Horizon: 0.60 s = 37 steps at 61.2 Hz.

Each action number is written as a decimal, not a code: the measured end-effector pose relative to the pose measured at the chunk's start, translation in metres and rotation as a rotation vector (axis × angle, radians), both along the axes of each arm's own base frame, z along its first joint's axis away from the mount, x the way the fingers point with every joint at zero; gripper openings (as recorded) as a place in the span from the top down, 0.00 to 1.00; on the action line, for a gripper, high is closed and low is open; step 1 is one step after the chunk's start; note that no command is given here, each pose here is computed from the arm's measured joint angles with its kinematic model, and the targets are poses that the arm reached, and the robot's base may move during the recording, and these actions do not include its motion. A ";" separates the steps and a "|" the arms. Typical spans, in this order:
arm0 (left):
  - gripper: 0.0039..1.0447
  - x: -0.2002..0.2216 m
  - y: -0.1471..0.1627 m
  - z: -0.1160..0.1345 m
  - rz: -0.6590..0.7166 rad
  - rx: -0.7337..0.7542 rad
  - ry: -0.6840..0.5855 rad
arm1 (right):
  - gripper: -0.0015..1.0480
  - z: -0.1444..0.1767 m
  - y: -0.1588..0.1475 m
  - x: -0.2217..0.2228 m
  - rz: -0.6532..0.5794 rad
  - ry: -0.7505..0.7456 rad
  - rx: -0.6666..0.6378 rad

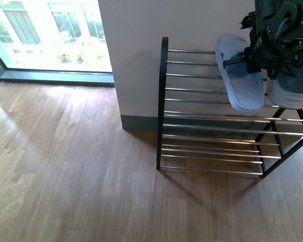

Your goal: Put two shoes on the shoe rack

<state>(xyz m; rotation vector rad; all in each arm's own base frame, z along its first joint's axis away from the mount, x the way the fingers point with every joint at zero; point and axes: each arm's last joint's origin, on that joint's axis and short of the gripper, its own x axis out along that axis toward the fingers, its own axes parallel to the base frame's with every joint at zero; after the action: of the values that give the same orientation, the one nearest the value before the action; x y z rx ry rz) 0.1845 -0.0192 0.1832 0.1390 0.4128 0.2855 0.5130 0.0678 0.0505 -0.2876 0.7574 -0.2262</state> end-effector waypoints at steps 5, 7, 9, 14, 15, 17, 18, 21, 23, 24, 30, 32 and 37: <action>0.98 0.000 0.000 0.000 0.000 0.000 0.000 | 0.99 -0.002 -0.001 0.002 -0.002 0.005 -0.006; 0.98 0.000 0.000 0.000 0.000 0.000 0.000 | 0.99 -0.002 -0.001 0.004 -0.002 0.004 -0.008; 0.98 0.000 0.000 0.000 0.000 0.000 0.000 | 0.99 -0.002 -0.001 0.005 -0.002 0.007 -0.009; 0.98 0.000 0.000 0.000 0.000 0.000 0.000 | 0.99 -0.002 -0.001 0.008 -0.004 0.010 -0.010; 0.98 0.000 0.000 0.000 0.000 0.000 0.000 | 0.98 -0.003 -0.001 0.008 -0.004 0.010 -0.010; 0.98 0.000 0.000 0.000 0.000 0.000 0.000 | 0.95 -0.003 -0.001 0.009 -0.002 0.011 -0.012; 0.98 0.000 0.000 0.000 0.000 0.000 0.000 | 0.93 -0.003 -0.001 0.010 -0.002 0.010 -0.012; 0.98 0.000 0.000 0.000 0.000 0.000 0.000 | 0.84 -0.002 -0.001 0.011 -0.002 0.005 -0.012; 0.98 0.000 0.000 0.000 0.000 0.000 0.000 | 0.81 -0.002 -0.001 0.012 -0.002 0.003 -0.011; 0.98 0.000 0.000 0.000 0.000 0.000 0.000 | 0.79 -0.001 -0.001 0.012 -0.002 0.003 -0.011; 0.98 0.000 0.000 0.000 0.000 0.000 0.000 | 0.64 -0.001 -0.002 0.013 0.000 -0.007 -0.006; 0.98 0.000 0.000 0.000 0.000 0.000 0.000 | 0.61 0.000 -0.002 0.013 0.002 -0.011 -0.005; 0.98 0.000 0.000 0.000 0.000 0.000 0.000 | 0.49 0.000 -0.004 0.011 0.015 -0.020 0.003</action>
<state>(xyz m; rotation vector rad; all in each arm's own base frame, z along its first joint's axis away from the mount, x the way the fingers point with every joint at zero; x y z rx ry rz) 0.1845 -0.0192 0.1832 0.1390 0.4128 0.2855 0.5242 0.0642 0.0503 -0.2877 0.7351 -0.2132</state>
